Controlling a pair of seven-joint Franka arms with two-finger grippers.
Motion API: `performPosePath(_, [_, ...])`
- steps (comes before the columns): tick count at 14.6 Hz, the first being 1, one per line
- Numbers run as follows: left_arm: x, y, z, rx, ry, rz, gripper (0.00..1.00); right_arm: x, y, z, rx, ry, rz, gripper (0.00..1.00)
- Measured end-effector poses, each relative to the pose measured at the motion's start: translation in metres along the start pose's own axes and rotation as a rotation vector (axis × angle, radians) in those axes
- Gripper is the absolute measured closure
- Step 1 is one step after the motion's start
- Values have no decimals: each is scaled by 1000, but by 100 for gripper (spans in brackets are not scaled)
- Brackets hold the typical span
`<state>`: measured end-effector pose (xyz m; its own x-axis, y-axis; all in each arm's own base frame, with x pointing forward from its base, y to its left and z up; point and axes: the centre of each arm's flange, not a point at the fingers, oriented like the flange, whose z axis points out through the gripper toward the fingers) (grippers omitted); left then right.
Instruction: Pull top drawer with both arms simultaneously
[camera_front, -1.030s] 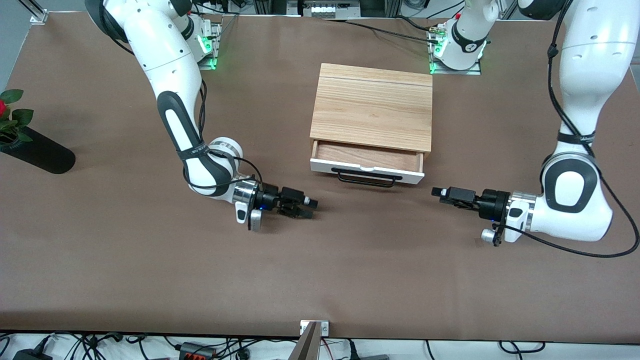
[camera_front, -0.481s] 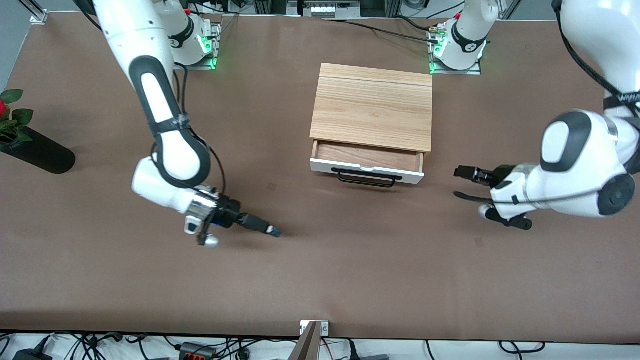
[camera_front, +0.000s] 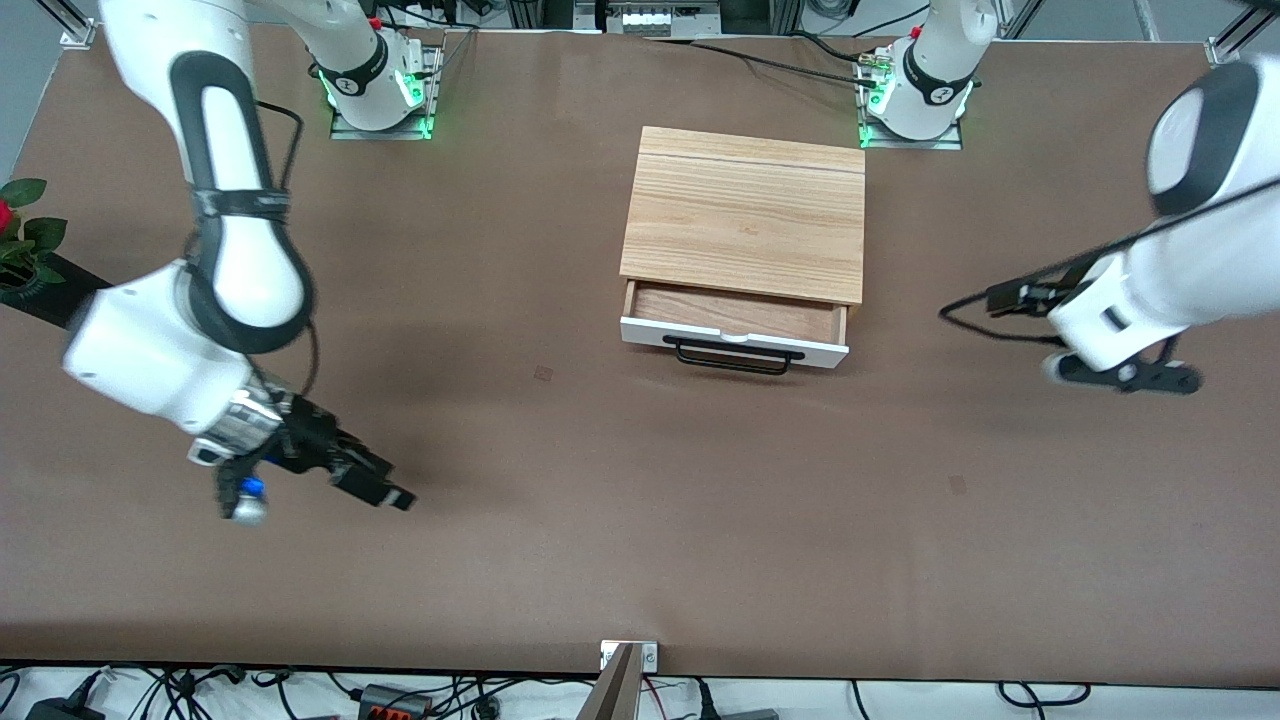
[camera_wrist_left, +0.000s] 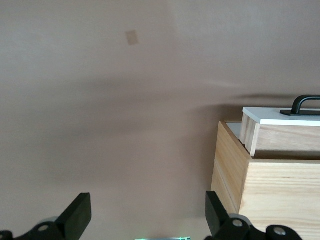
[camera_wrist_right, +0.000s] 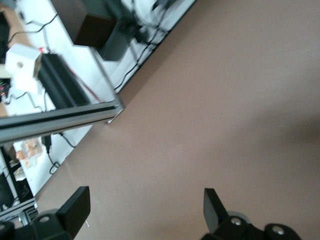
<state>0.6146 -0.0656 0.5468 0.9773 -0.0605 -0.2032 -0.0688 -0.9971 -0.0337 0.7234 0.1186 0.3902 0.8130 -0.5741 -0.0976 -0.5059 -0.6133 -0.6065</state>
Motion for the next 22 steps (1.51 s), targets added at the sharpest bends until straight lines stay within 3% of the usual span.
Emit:
performPosePath(4, [-32,-21,-26,-8,195,-94,0,34,2,-101,-111,-49,9,0])
performPosePath(7, [-62,-22,-14,-11,216,-82,0,55,20,-141,-157,-34,28,0])
performPosePath(8, [-70,-21,-11,-10,215,-75,0,55,24,-144,-212,-24,3,0])
performPosePath(11, [-72,-24,-3,-8,201,-67,0,26,5,-142,-479,31,-187,0])
performPosePath(12, [-72,-23,-1,-8,198,-63,0,14,-2,-144,-527,38,-230,0])
performPosePath(15, [-71,-16,-1,-8,203,-51,0,-11,5,-160,-569,14,-267,0])
performPosePath(18, [-70,-17,-1,-8,202,-53,0,-27,24,-180,-680,9,-397,0])
performPosePath(22, [-70,-18,-1,-8,202,-54,0,-67,23,-188,-704,-53,-466,0])
